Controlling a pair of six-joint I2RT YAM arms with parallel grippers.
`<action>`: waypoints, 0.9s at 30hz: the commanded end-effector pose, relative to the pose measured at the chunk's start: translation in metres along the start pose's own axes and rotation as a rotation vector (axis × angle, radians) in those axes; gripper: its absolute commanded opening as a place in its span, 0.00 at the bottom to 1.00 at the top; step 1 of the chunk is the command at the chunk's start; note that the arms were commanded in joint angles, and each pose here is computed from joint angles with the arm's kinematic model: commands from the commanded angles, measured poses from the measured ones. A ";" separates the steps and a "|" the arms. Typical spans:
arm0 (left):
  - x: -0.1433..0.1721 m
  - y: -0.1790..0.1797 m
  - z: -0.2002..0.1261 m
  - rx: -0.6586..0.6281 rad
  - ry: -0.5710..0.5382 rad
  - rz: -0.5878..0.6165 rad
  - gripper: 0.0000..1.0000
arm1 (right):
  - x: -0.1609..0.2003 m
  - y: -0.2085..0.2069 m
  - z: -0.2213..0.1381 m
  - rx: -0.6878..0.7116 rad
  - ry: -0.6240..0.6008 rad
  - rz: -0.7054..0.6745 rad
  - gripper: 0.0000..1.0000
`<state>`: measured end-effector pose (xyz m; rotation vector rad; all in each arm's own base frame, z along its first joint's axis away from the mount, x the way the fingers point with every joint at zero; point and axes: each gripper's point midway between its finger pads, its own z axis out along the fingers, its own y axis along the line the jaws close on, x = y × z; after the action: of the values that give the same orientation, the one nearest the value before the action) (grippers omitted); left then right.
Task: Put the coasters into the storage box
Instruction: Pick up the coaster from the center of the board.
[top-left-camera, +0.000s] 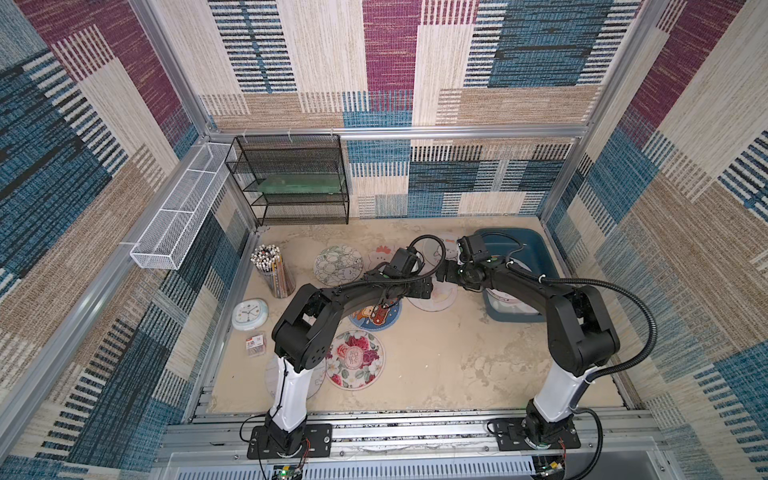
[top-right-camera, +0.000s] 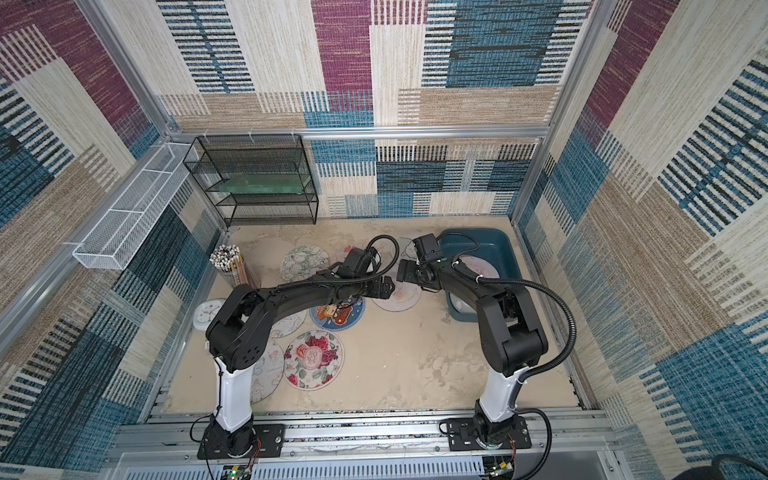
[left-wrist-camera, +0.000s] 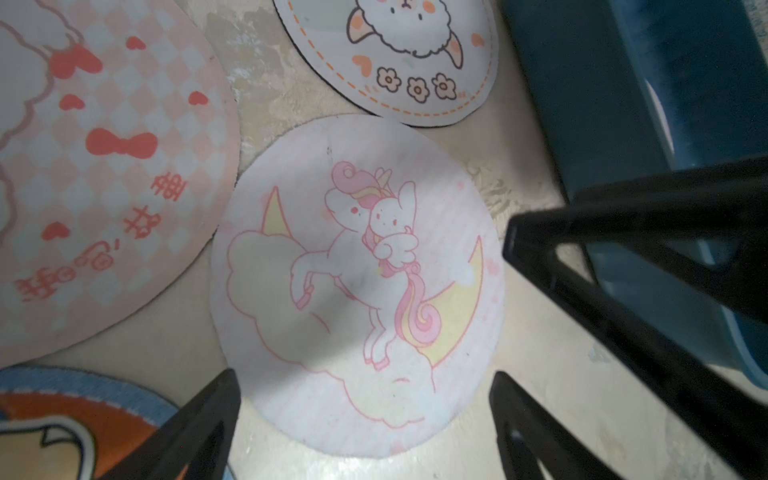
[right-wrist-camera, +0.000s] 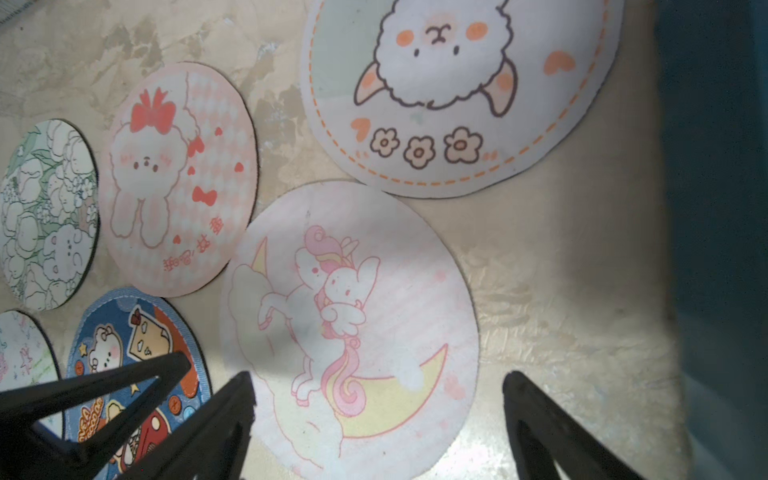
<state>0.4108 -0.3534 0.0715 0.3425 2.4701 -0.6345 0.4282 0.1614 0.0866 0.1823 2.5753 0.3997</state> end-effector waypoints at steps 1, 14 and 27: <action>0.004 0.004 0.007 0.001 0.038 0.004 0.92 | 0.004 0.000 0.005 -0.018 0.019 0.023 0.95; 0.016 0.018 0.024 -0.033 0.080 -0.003 0.92 | 0.023 -0.011 0.025 -0.046 0.083 0.063 0.96; 0.031 0.024 0.031 -0.020 0.107 -0.047 0.92 | 0.040 0.000 0.042 -0.114 0.145 0.074 0.96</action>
<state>0.4230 -0.3538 0.0443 0.3266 2.4955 -0.6457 0.4268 0.1709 0.0428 0.2084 2.6327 0.5435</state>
